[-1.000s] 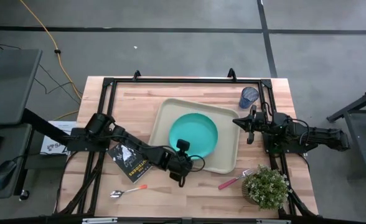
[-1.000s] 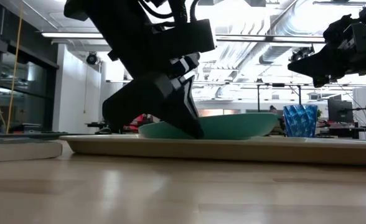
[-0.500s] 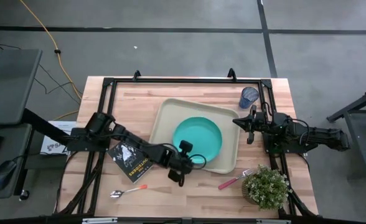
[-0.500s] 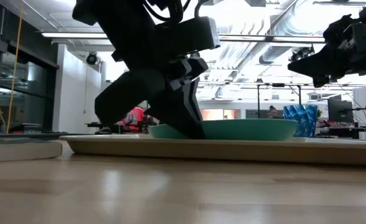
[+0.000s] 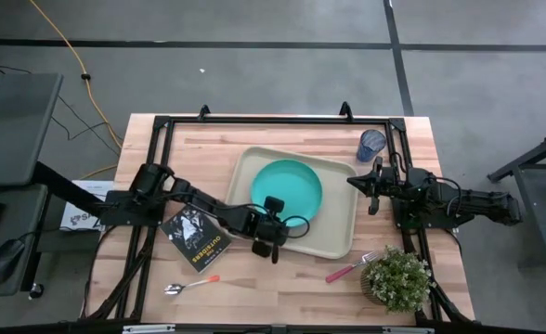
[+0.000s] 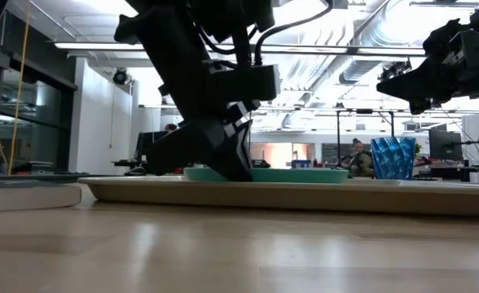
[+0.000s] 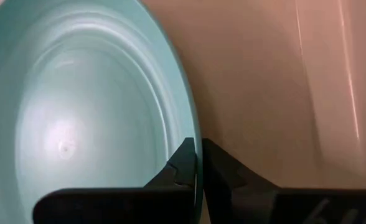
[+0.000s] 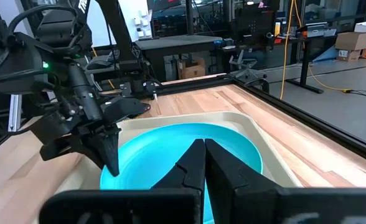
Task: Pick and place plate/cup/fork/spoon on tray
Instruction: Put the blue plate on the gray serving tray
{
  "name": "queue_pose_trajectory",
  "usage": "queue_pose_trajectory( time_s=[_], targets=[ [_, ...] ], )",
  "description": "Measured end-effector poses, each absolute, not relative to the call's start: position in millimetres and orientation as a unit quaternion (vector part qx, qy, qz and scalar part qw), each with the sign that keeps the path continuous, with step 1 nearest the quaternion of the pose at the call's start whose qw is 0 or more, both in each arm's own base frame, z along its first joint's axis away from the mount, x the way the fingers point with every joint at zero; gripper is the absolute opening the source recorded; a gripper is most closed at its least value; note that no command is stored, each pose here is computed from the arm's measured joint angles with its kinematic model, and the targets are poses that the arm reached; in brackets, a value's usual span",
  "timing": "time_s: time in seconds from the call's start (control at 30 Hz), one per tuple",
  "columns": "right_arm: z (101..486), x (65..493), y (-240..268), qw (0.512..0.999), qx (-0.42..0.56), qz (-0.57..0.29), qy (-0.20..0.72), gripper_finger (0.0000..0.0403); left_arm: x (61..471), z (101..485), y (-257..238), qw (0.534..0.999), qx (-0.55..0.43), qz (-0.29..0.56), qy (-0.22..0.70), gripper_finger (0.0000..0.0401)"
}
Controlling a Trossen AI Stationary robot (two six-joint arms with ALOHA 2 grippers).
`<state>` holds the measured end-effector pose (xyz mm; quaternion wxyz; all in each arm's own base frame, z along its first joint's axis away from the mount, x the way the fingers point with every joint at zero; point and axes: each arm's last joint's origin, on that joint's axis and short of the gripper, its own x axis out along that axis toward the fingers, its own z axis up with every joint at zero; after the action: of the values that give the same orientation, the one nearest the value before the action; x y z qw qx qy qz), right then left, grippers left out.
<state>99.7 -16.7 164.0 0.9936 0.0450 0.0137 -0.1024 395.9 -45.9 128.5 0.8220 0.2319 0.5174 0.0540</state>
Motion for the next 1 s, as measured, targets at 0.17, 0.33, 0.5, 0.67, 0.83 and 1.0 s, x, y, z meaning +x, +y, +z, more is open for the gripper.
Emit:
queue_pose_trajectory(
  time_s=[0.17, 0.33, 0.5, 0.67, 0.83, 1.0],
  targets=[
    [163.9, 99.7, -16.7, 0.994, 0.045, -0.102, 0.014, 0.0, 397.4, 129.2, -48.0, 0.828, 0.228, 0.05, 0.509, 0.0],
    [164.0, 99.7, -16.7, 0.994, 0.045, -0.102, 0.014, 0.0, 397.4, 129.4, -52.7, 0.831, 0.228, 0.043, 0.505, 0.0],
    [164.0, 99.7, -16.7, 0.994, 0.045, -0.102, 0.014, 0.0, 397.7, 129.6, -53.1, 0.833, 0.227, 0.042, 0.503, 0.0],
    [164.0, 99.7, -16.7, 0.994, 0.045, -0.102, 0.014, 0.0, 398.0, 129.5, -51.8, 0.834, 0.222, 0.047, 0.503, 0.0],
    [164.0, 99.7, -16.7, 0.994, 0.045, -0.102, 0.014, 0.0, 398.1, 129.5, -51.1, 0.836, 0.215, 0.052, 0.503, 0.0003],
    [164.0, 99.7, -16.7, 0.994, 0.045, -0.102, 0.014, 0.0, 398.9, 129.8, -51.3, 0.838, 0.213, 0.053, 0.499, 0.0017]
  ],
)
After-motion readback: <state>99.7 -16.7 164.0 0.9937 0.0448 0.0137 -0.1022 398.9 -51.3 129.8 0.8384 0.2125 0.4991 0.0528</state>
